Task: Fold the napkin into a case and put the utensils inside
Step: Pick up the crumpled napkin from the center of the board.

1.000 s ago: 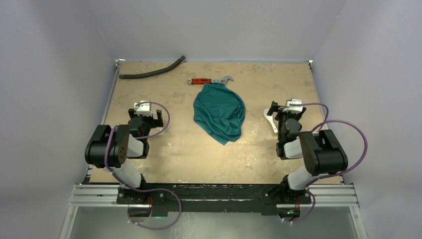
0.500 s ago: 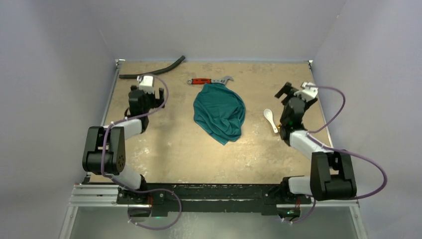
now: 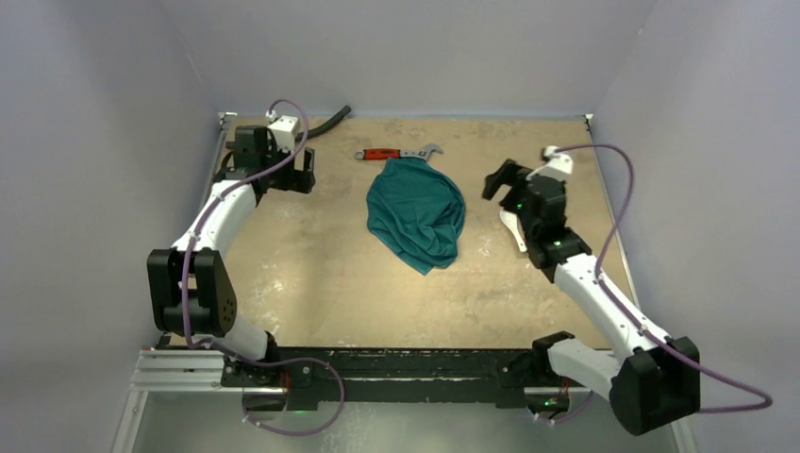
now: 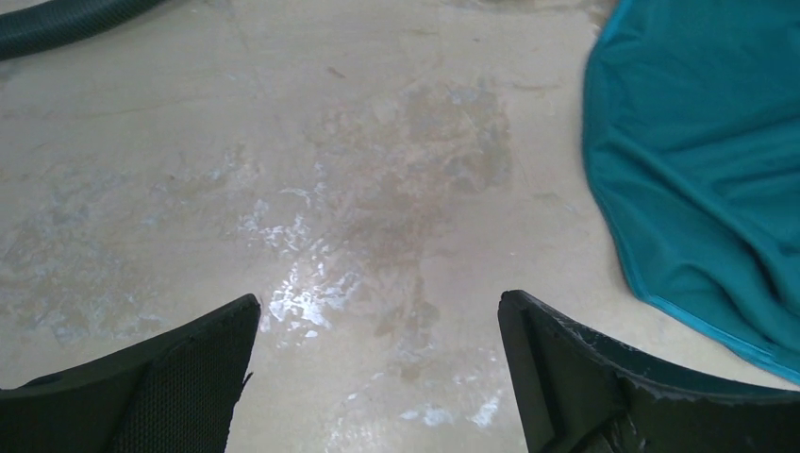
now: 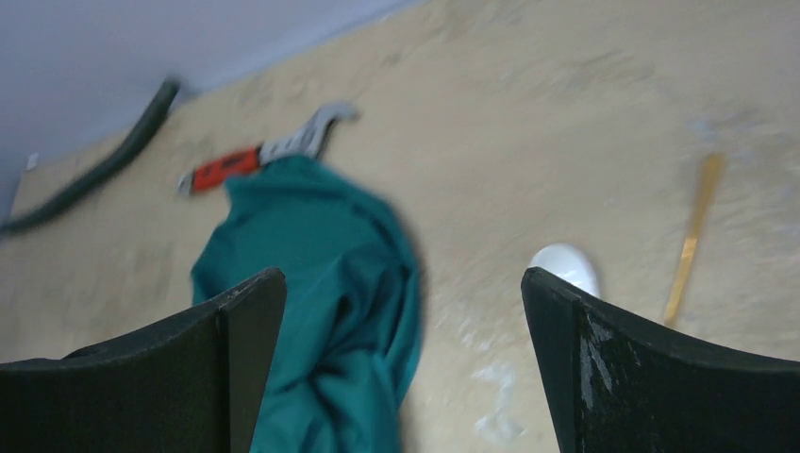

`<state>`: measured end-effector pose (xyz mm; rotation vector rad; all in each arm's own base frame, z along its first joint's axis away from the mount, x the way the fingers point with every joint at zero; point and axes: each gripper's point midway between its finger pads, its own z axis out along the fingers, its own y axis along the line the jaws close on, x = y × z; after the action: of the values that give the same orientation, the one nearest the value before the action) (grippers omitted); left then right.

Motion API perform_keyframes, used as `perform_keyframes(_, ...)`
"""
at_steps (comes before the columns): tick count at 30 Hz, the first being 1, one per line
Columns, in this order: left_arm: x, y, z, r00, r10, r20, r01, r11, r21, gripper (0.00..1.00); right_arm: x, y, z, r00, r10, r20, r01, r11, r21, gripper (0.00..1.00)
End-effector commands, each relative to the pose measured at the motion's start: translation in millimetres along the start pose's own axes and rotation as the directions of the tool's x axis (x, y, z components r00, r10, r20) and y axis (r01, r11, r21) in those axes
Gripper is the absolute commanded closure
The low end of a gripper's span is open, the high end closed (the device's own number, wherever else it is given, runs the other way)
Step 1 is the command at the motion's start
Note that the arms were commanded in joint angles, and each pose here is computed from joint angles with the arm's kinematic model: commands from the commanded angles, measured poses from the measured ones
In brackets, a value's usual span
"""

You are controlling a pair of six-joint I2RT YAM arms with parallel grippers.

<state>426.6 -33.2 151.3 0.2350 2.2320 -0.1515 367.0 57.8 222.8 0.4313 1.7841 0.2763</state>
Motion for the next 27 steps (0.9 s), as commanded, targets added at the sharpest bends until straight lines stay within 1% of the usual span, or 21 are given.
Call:
perform_keyframes(1,7.2,-26.4,-14.3,0.988,-0.008,-0.154,0.032,0.988,0.154,0.03,42.4,47.9,-27.0,0.979,-0.16,-0.129,0.151,0.985,-0.079,0.02)
perform_keyframes(3,12.1,-28.7,-12.0,0.976,-0.017,-0.215,0.057,0.981,0.183,0.04,62.8,64.1,-35.5,0.955,-0.244,-0.169,0.231,0.968,-0.093,0.02)
perform_keyframes(5,16.5,-28.7,-10.4,0.966,-0.004,-0.259,0.056,0.979,0.195,0.04,82.8,77.5,-39.1,0.92,-0.329,-0.213,0.31,0.943,-0.118,0.02)
perform_keyframes(9,22.4,-25.7,-11.0,0.955,0.025,-0.296,0.035,0.98,0.195,0.04,125.8,120.9,-44.6,0.85,-0.454,-0.267,0.398,0.886,-0.239,0.02)
perform_keyframes(13,26.1,-26.7,-13.6,0.951,0.029,-0.308,0.034,0.979,0.199,0.04,165.6,159.6,-46.3,0.81,-0.508,-0.294,0.394,0.842,-0.368,0.07)
perform_keyframes(17,35.4,-35.9,-18.0,0.939,0.064,-0.338,0.019,0.971,0.237,0.04,201.9,172.4,-37.3,0.764,-0.543,-0.348,0.385,0.817,-0.429,0.13)
perform_keyframes(19,40.4,-41.4,-20.6,0.928,0.125,-0.351,-0.038,0.969,0.245,0.03,222.5,169.0,-34.6,0.734,-0.559,-0.386,0.384,0.81,-0.442,0.14)
perform_keyframes(20,41.8,-44.2,-21.4,0.921,0.17,-0.351,-0.089,0.968,0.236,0.02,232.1,166.0,-34.3,0.719,-0.565,-0.406,0.382,0.808,-0.449,0.16)
perform_keyframes(21,43.0,-46.5,-22.1,0.91,0.215,-0.353,-0.143,0.965,0.219,0.01,238.9,165.9,-31.0,0.716,-0.566,-0.409,0.381,0.807,-0.451,0.17)
perform_keyframes(23,43.0,-56.9,-24.7,0.9,0.276,-0.338,-0.209,0.952,0.223,0.01,245.8,162.6,-22.7,0.713,-0.572,-0.405,0.401,0.807,-0.434,0.23)
perform_keyframes(24,42.0,-63.2,-25.4,0.903,0.284,-0.323,-0.215,0.948,0.233,0.01,247.7,162.1,-18.4,0.712,-0.572,-0.406,0.406,0.808,-0.427,0.28)
perform_keyframes(26,37.0,-74.6,-27.3,0.915,0.288,-0.282,-0.219,0.942,0.253,0.01,245.0,162.9,-9.6,0.722,-0.561,-0.405,0.406,0.817,-0.409,0.42)
perform_keyframes(27,35.0,-79.2,-27.9,0.919,0.292,-0.265,-0.224,0.939,0.26,0.02,241.5,163.4,-4.6,0.729,-0.553,-0.403,0.402,0.823,-0.401,0.55)
